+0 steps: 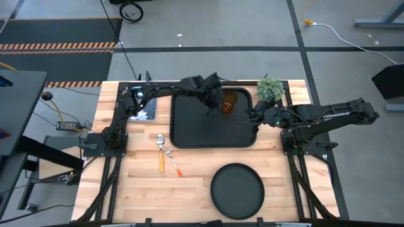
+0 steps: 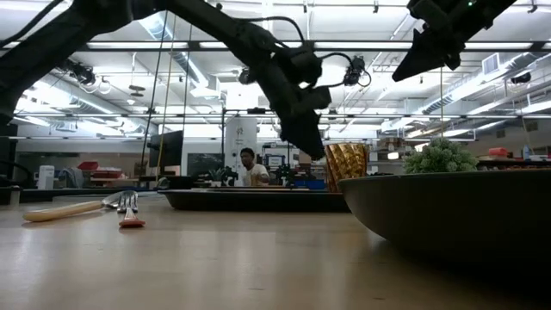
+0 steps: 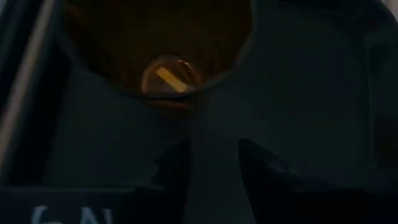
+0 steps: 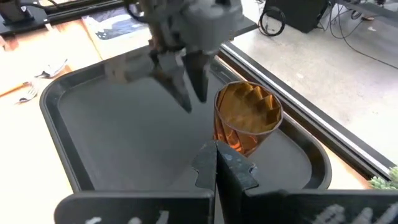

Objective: Pick and place plate/cup/fork/spoon on tray
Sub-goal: Put the yellow cup on the top right of the black tray

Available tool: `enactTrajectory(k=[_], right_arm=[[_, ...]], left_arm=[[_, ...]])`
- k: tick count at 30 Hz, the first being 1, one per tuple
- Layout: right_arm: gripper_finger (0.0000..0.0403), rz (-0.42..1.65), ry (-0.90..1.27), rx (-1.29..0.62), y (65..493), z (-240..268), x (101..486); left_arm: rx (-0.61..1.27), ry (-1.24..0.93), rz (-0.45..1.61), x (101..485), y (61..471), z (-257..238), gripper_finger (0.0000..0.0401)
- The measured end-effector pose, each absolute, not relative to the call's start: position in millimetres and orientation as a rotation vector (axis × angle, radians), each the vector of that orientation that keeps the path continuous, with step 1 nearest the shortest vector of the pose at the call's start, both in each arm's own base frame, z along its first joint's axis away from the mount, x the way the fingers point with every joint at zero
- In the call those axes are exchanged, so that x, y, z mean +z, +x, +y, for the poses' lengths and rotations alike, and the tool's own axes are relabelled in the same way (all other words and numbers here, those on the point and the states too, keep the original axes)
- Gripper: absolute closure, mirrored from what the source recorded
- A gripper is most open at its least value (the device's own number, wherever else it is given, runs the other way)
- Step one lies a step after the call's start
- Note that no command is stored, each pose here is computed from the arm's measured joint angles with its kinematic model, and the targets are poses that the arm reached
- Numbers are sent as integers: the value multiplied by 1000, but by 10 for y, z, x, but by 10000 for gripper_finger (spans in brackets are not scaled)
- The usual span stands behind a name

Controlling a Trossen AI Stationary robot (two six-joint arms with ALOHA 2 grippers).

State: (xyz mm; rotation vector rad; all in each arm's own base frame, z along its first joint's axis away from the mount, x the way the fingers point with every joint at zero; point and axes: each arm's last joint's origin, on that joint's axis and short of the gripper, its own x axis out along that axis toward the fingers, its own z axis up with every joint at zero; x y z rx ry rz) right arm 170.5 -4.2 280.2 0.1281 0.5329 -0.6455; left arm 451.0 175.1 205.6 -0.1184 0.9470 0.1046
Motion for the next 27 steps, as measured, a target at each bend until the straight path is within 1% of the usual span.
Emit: enactTrajectory(k=[4,9,18,27], right_arm=[[394,531,129,-645,1702,-43,2805],[394,527,132,-642,1705,-40,2808],[394,519,143,-622,1716,-34,2817],[394,514,147,-614,1721,-30,2821]], left_arm=[[160,-154,891,1898,4616,1683,259],[251,-138,838,1903,4692,1657,259],[278,-173,806,1732,4780,1665,259],[296,-137,673,1834,4873,1669,259]])
